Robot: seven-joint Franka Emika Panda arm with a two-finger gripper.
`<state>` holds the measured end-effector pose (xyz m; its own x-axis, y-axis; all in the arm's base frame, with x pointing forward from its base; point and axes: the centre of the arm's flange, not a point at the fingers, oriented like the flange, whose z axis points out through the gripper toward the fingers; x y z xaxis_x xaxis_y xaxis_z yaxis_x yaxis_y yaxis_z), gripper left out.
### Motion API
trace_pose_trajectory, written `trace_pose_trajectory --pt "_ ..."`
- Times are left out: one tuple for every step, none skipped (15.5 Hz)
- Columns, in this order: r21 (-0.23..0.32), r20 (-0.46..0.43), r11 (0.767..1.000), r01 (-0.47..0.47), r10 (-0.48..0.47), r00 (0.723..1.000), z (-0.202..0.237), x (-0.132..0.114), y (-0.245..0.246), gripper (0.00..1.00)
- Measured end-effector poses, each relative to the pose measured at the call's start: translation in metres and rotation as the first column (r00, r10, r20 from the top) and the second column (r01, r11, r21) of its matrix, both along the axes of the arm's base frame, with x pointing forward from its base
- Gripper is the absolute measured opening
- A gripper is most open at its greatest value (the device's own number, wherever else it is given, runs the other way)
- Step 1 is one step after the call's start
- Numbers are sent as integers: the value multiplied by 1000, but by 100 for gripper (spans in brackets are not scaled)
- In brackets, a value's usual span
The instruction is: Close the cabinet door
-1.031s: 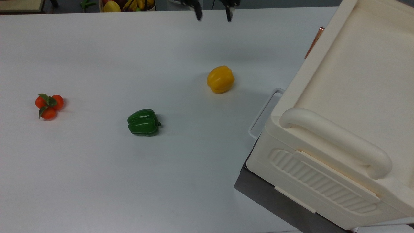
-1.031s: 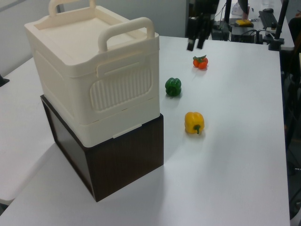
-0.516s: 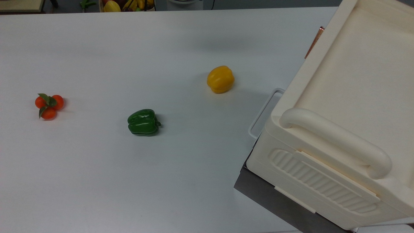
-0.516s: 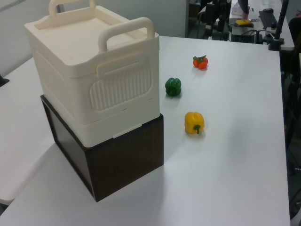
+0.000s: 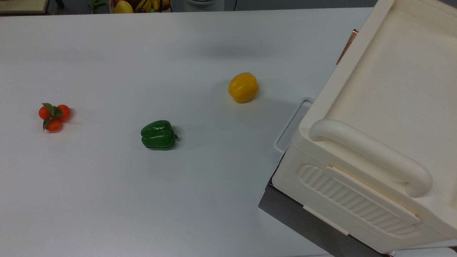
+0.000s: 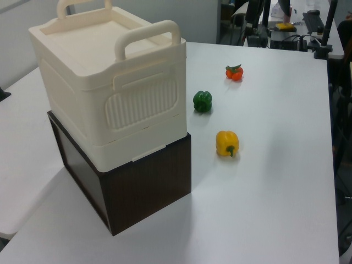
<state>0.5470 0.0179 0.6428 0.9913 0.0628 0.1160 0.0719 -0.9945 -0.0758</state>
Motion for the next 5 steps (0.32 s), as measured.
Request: trace_pose_trajectory --pt "-2 4 1000 -6 6 1000 -1 1 1 100" --pt "-4 4 1000 -6 6 1000 -2 2 0 100" --pt "-4 3 1000 -5 5 1000 -2 2 -1 100" --pt "-4 3 1000 -3 3 1000 -2 2 -2 100" --pt "-4 3 1000 -3 3 1000 -2 2 -3 100"
